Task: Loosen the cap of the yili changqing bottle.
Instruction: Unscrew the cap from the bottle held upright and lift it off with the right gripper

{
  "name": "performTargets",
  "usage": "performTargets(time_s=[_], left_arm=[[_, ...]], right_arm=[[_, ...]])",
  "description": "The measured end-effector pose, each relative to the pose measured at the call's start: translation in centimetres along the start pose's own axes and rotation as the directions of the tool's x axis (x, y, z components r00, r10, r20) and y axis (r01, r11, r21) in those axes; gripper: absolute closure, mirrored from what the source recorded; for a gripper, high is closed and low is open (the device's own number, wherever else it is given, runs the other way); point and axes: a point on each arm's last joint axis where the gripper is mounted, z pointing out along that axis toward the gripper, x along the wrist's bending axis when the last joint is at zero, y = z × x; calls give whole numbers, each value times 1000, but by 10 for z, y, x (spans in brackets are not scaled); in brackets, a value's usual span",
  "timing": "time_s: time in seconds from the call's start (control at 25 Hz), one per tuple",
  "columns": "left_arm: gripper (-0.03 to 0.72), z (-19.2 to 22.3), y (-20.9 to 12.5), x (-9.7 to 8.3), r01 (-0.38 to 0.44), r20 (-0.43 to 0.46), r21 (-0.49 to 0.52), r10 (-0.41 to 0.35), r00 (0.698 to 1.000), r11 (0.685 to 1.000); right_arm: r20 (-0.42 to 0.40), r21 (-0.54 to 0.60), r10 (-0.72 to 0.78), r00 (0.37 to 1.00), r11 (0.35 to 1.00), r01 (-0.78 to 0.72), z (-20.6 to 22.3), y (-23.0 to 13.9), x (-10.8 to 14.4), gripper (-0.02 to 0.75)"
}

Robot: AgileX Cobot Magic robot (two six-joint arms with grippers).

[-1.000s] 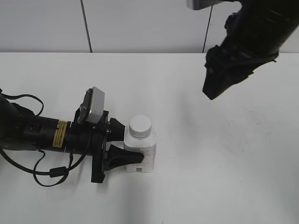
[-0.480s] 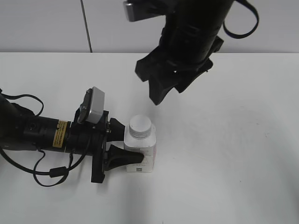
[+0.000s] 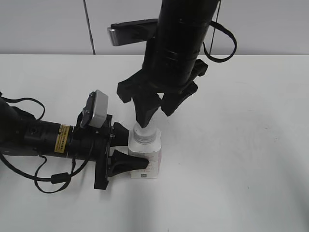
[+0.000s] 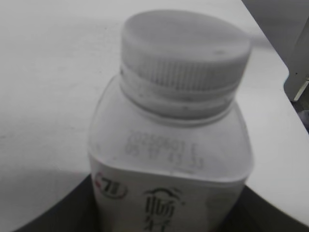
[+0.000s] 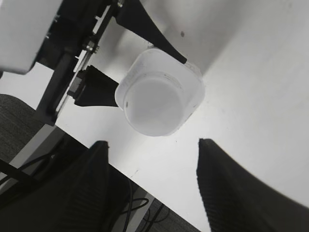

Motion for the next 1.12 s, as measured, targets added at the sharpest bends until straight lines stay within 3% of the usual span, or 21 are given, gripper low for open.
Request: performTargets(time_s=[0.44, 1.12], left_arm=[[313, 0, 0, 0, 0, 0, 0, 0, 1000, 1000], [314, 0, 0, 0, 0, -1, 2, 0, 1000, 1000]], right_arm=[[-18, -38, -3, 1000, 999, 2, 6, 25, 6, 277], [16, 8, 12, 1000, 1000, -13, 23, 25, -1, 277]])
